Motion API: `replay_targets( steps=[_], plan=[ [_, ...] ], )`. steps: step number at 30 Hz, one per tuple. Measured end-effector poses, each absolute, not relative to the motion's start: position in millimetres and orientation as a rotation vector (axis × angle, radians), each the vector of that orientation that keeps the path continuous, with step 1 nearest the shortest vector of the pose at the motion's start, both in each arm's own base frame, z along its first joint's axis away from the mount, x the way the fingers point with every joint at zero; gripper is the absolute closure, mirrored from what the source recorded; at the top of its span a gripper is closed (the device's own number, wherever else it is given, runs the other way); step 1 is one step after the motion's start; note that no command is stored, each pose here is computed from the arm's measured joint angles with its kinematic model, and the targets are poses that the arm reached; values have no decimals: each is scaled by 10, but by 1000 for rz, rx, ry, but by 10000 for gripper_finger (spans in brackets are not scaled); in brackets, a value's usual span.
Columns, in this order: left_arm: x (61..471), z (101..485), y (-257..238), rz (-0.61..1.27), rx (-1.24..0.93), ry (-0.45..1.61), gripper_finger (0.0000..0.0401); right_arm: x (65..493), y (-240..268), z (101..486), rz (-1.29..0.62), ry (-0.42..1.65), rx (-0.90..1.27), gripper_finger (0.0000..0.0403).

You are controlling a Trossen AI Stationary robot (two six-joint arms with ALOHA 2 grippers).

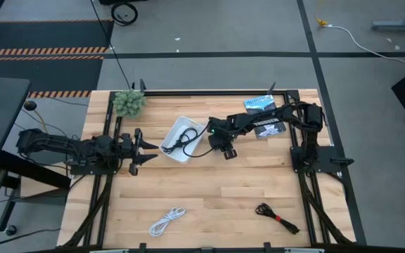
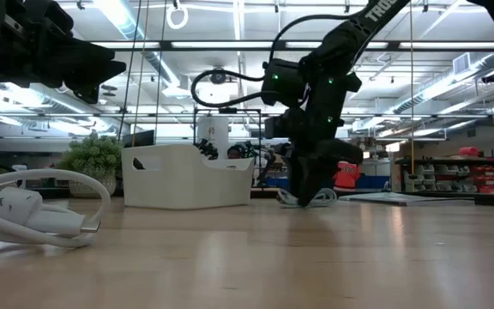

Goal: Pick and place USB-C Cables
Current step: Put the light blue charger cable into the white bin

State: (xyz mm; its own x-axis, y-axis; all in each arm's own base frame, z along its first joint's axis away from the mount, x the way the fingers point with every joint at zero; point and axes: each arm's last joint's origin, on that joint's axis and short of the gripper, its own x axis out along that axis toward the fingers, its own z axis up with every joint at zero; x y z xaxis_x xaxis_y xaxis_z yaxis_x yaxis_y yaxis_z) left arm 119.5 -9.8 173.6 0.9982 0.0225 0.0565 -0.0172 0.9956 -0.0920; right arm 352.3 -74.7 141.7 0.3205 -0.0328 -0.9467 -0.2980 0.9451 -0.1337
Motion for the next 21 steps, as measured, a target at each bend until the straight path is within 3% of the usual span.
replay_targets(
  steps=[10, 21],
  plan=[
    [1194, 1735, -98, 20, -92, -57, 245, 3598, -633, 1477, 195, 1222, -347, 388],
    [1194, 1736, -98, 20, -92, -58, 245, 3920, -81, 1947, 128, 1162, -745, 387]
  ],
)
